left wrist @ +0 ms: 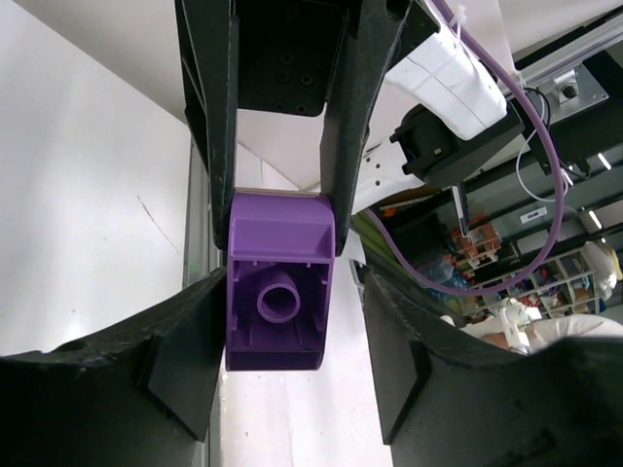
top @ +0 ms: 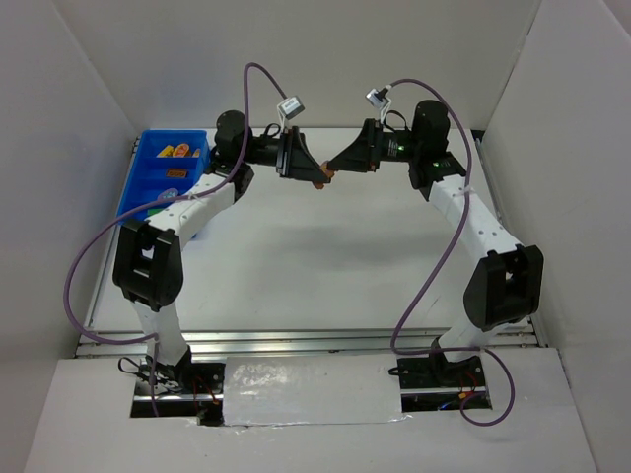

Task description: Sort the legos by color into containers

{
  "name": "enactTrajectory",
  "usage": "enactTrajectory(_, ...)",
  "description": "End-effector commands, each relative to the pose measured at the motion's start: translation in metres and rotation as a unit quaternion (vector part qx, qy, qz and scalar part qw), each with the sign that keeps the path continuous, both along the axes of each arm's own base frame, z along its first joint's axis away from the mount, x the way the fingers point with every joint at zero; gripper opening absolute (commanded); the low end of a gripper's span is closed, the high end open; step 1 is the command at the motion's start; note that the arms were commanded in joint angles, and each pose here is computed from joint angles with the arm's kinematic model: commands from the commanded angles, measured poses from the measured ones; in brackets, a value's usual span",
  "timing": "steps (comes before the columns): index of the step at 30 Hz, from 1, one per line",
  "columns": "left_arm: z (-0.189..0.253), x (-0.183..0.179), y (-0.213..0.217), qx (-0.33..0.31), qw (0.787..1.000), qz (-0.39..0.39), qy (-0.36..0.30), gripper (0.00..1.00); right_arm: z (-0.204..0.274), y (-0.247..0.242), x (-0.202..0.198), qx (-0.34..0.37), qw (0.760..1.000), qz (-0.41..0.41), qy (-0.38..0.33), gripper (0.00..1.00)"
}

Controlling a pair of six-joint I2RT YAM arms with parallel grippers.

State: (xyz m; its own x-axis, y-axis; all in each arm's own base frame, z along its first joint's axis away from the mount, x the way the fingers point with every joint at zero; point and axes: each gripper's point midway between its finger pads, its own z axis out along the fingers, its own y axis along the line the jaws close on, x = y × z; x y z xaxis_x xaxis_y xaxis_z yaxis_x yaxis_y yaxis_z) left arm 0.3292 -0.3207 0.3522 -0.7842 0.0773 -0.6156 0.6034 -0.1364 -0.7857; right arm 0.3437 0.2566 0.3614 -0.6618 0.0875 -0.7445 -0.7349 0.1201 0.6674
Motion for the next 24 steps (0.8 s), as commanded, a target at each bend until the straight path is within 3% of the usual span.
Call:
enactTrajectory(1,0.028,-0.011,0.003,-0.023,0.998,-0.02,-0.06,0.68,0.002,-0.009,0.001,-0.004,1.0,0.009,-0.022,0.0)
enactTrajectory(4,0.025,-0.009,0.002,-0.019,0.998,-0.018,-0.056,0.77,0.0,-0.011,0.001,-0.006,1.0,0.01,-0.02,0.0)
enactTrajectory(16,0.017,0.01,0.005,0.008,0.999,0.02,-0.05,0.6,-0.001,-0.011,-0.006,-0.004,1.0,0.016,-0.022,0.0)
enactTrajectory(24,0.013,0.02,0.004,0.025,0.997,0.039,-0.063,0.68,-0.001,-0.01,-0.014,0.004,0.999,0.033,-0.018,0.0)
